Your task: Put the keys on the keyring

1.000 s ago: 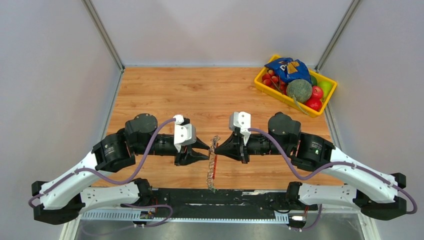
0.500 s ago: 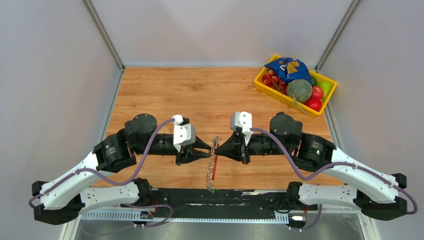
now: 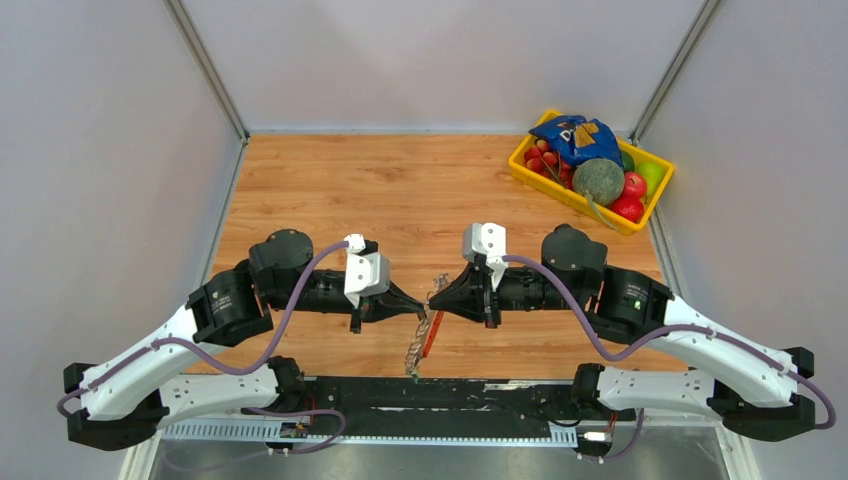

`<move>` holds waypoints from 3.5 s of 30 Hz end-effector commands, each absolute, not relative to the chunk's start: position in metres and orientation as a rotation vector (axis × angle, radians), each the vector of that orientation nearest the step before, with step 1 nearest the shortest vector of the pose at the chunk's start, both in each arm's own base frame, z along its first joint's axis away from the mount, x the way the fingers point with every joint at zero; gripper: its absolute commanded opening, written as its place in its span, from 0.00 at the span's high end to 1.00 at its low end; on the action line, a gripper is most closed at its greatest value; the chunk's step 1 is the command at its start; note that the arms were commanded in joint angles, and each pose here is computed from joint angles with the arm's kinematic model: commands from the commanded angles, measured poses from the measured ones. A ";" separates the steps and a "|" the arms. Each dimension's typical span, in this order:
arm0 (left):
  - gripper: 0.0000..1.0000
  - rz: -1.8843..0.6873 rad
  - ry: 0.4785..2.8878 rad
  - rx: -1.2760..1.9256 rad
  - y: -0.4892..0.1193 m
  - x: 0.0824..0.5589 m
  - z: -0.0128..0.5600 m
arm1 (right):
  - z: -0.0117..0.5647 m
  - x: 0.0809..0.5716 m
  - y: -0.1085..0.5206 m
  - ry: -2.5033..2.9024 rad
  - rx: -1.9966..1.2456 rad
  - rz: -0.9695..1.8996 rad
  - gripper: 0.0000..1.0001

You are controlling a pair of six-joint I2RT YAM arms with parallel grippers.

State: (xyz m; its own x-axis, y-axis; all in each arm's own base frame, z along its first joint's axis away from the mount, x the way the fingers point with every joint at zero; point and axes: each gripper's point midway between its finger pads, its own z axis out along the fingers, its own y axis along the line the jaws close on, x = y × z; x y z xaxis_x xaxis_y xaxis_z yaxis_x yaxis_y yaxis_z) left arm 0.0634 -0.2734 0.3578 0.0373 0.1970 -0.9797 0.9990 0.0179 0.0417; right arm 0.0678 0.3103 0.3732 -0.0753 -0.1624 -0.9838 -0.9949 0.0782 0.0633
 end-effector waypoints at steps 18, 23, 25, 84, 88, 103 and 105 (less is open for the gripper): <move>0.99 -1.148 1.243 1.323 -0.277 0.053 0.373 | 0.431 0.068 0.303 1.186 -1.011 1.223 1.00; 0.99 -1.151 1.242 1.319 -0.278 0.054 0.373 | 0.435 0.068 0.302 1.165 -0.993 1.223 1.00; 0.99 -1.154 1.239 1.319 -0.279 0.054 0.374 | 0.436 0.069 0.301 1.163 -0.982 1.220 1.00; 1.00 -0.957 1.446 1.264 -0.268 0.085 0.368 | 0.391 0.061 0.289 1.381 -1.093 1.096 0.75; 1.00 -0.907 1.537 1.295 -0.265 0.090 0.353 | 0.389 0.068 0.279 1.439 -1.091 1.028 0.67; 1.00 -0.853 1.669 1.458 -0.265 0.086 0.321 | 0.353 0.066 0.302 1.386 -1.411 0.896 0.50; 1.00 -0.863 1.669 1.472 -0.266 0.084 0.319 | 0.348 0.066 0.307 1.366 -1.451 0.883 0.49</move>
